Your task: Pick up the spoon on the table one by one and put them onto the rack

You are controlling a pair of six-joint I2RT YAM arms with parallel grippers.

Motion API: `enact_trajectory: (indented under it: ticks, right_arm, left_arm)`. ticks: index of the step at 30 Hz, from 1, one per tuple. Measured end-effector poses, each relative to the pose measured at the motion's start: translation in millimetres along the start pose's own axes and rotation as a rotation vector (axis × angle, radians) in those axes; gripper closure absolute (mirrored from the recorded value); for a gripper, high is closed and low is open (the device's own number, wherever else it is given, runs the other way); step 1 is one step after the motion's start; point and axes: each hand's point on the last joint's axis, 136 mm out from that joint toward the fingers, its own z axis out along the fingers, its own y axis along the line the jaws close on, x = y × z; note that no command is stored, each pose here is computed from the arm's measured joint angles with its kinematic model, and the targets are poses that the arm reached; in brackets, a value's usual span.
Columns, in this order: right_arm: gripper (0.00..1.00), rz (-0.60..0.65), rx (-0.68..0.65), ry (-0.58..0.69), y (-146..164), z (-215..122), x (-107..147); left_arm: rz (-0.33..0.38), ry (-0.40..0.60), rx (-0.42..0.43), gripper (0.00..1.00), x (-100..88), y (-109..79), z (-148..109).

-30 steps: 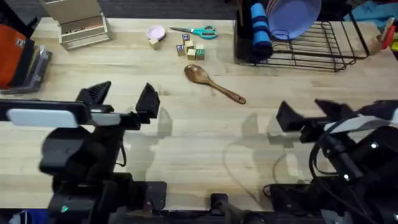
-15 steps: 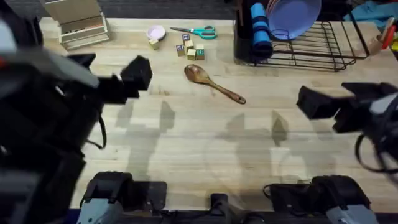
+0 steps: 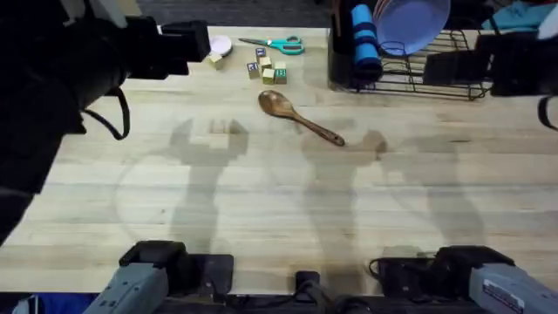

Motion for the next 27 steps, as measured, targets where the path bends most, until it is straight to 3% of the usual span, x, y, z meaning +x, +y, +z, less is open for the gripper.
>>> enact_trajectory:
  ticks: [16, 27]
  right_arm:
    - [0.005, -0.010, -0.013, 0.029, 4.2, 12.4, -3.7]
    - [0.005, -0.178, -0.180, -0.054, 79.9, 35.5, -30.3]
  left_arm:
    - [0.000, 0.035, 0.000, 0.007, 6.4, 0.1, 7.5]
    - [0.000, 0.036, 0.000, 0.008, 6.5, 0.1, 7.5]
